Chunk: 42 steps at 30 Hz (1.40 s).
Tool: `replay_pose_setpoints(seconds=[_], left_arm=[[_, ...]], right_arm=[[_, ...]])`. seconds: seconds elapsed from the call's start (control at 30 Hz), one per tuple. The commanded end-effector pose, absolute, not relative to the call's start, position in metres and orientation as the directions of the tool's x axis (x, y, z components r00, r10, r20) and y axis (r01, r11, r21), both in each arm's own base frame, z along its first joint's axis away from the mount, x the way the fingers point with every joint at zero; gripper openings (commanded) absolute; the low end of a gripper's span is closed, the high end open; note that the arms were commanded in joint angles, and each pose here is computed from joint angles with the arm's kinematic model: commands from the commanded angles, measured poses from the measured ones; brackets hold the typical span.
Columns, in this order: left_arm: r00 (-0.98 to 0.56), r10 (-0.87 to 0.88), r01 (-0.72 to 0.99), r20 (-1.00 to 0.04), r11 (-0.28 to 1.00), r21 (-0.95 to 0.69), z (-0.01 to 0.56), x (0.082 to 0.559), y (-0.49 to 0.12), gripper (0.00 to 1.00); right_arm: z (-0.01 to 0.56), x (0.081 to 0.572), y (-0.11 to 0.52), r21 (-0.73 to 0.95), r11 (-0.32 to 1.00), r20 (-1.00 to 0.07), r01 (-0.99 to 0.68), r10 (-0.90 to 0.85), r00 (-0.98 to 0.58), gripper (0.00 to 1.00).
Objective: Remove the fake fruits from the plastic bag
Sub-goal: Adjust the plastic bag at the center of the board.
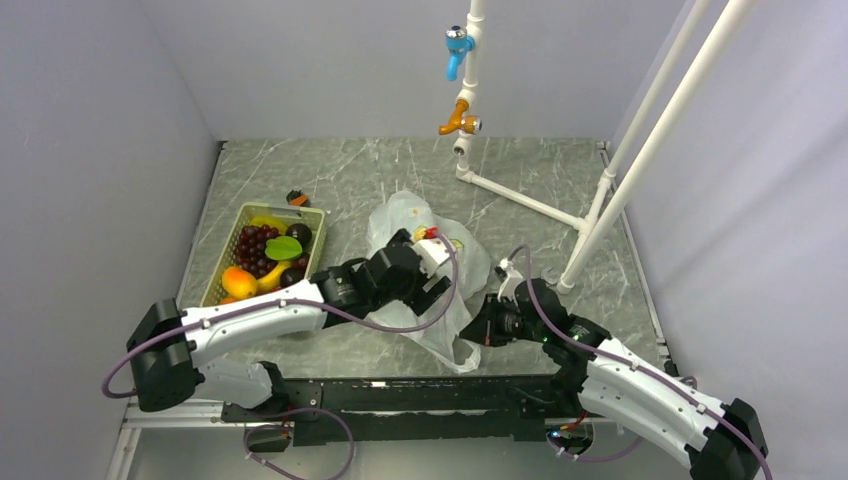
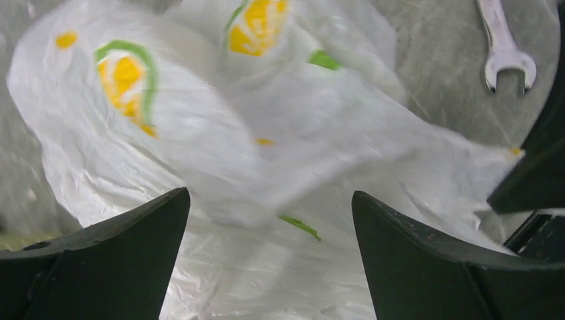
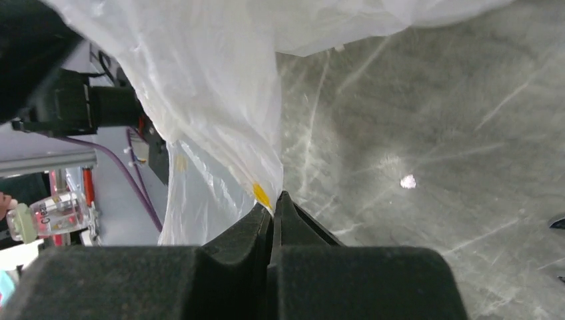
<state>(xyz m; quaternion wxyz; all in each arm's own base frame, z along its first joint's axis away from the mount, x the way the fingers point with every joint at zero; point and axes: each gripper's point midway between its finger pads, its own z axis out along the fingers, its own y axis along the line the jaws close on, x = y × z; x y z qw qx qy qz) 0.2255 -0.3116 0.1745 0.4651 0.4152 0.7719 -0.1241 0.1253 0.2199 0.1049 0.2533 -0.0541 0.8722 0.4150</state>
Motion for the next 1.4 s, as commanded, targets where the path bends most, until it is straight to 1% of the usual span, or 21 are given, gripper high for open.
replay_pose_setpoints(seconds=[0.0, 0.07, 0.2, 0.27, 0.37, 0.43, 0.53, 0.6, 0.7, 0.83, 0.9, 0.93, 1.03, 1.07, 1.1, 1.13, 1.17, 1.23, 1.27, 1.3, 1.37], left_arm=[[-0.377, 0.184, 0.53, -0.908, 0.847, -0.048, 0.191, 0.228, -0.301, 0.99], [-0.426, 0.151, 0.454, -0.892, 0.889, -0.067, 0.175, 0.226, -0.293, 0.99], [-0.481, 0.204, 0.305, -0.853, 0.951, 0.056, 0.149, 0.234, -0.268, 0.99], [-0.482, 0.251, 0.27, -0.839, 0.954, 0.13, 0.146, 0.239, -0.26, 1.0], [-0.493, 0.286, 0.239, -0.822, 0.953, 0.188, 0.147, 0.241, -0.25, 0.96], [-0.5, 0.285, 0.295, -0.818, 0.944, 0.148, 0.147, 0.234, -0.256, 0.99], [-0.515, 0.201, 0.339, -0.833, 0.941, 0.018, 0.146, 0.219, -0.259, 0.99], [-0.527, 0.146, 0.293, -0.837, 0.956, -0.018, 0.141, 0.216, -0.247, 0.99], [-0.512, 0.117, 0.242, -0.851, 0.97, -0.013, 0.137, 0.218, -0.231, 1.0], [-0.546, 0.105, 0.154, -0.831, 0.988, 0.024, 0.126, 0.242, -0.207, 0.98], [-0.571, 0.095, 0.114, -0.815, 0.993, 0.036, 0.122, 0.254, -0.193, 0.91], [-0.573, 0.097, 0.097, -0.814, 0.994, 0.049, 0.121, 0.258, -0.186, 0.86], [-0.573, 0.087, 0.057, -0.815, 0.996, 0.066, 0.127, 0.269, -0.162, 0.63], [-0.57, 0.074, 0.041, -0.818, 0.997, 0.062, 0.131, 0.273, -0.153, 0.56], [-0.56, 0.065, 0.032, -0.826, 0.998, 0.057, 0.136, 0.274, -0.147, 0.48], [-0.551, 0.055, 0.029, -0.833, 0.998, 0.047, 0.14, 0.275, -0.142, 0.41], [-0.544, 0.044, 0.037, -0.838, 0.999, 0.029, 0.143, 0.276, -0.139, 0.39], [-0.543, 0.045, 0.108, -0.839, 0.994, -0.017, 0.143, 0.274, -0.146, 0.37], [-0.548, 0.046, 0.139, -0.835, 0.99, -0.036, 0.142, 0.272, -0.151, 0.33], [-0.551, 0.05, 0.178, -0.833, 0.982, -0.059, 0.141, 0.27, -0.158, 0.25], [-0.572, 0.042, 0.211, -0.819, 0.973, -0.097, 0.131, 0.264, -0.166, 0.01]], right_arm=[[0.107, 0.117, 0.234, 0.753, 0.575, -0.472, -0.32, 0.133, -0.872, 0.0], [0.107, 0.113, 0.238, 0.758, 0.563, -0.472, -0.331, 0.122, -0.873, 0.0], [0.107, 0.109, 0.243, 0.749, 0.561, -0.486, -0.352, 0.105, -0.867, 0.0], [0.107, 0.107, 0.245, 0.742, 0.564, -0.494, -0.364, 0.092, -0.865, 0.0], [0.109, 0.111, 0.245, 0.716, 0.589, -0.517, -0.374, 0.087, -0.851, 0.0], [0.115, 0.118, 0.244, 0.694, 0.608, -0.544, -0.386, 0.092, -0.834, 0.0], [0.122, 0.129, 0.242, 0.654, 0.64, -0.59, -0.403, 0.097, -0.802, 0.0], [0.13, 0.134, 0.244, 0.637, 0.646, -0.613, -0.42, 0.094, -0.785, 0.0], [0.14, 0.141, 0.246, 0.611, 0.652, -0.644, -0.449, 0.08, -0.76, 0.0], [0.145, 0.143, 0.247, 0.583, 0.653, -0.672, -0.483, 0.054, -0.739, 0.0], [0.144, 0.142, 0.246, 0.57, 0.662, -0.674, -0.486, 0.039, -0.738, 0.0], [0.143, 0.142, 0.245, 0.564, 0.666, -0.674, -0.488, 0.03, -0.738, 0.0], [0.13, 0.136, 0.241, 0.556, 0.684, -0.649, -0.473, 0.002, -0.761, 0.0], [0.122, 0.133, 0.238, 0.553, 0.699, -0.631, -0.453, -0.003, -0.776, 0.0], [0.113, 0.129, 0.233, 0.548, 0.718, -0.607, -0.43, -0.013, -0.794, 0.0], [0.105, 0.126, 0.229, 0.541, 0.736, -0.587, -0.407, -0.016, -0.809, 0.0], [0.1, 0.121, 0.227, 0.534, 0.746, -0.577, -0.398, -0.022, -0.816, 0.0], [0.088, 0.114, 0.224, 0.519, 0.767, -0.553, -0.378, -0.037, -0.833, 0.0], [0.083, 0.11, 0.224, 0.511, 0.77, -0.543, -0.383, -0.056, -0.838, 0.0], [0.079, 0.107, 0.225, 0.5, 0.773, -0.536, -0.391, -0.078, -0.841, 0.0], [0.071, 0.103, 0.225, 0.45, 0.796, -0.526, -0.404, -0.129, -0.841, 0.0]])
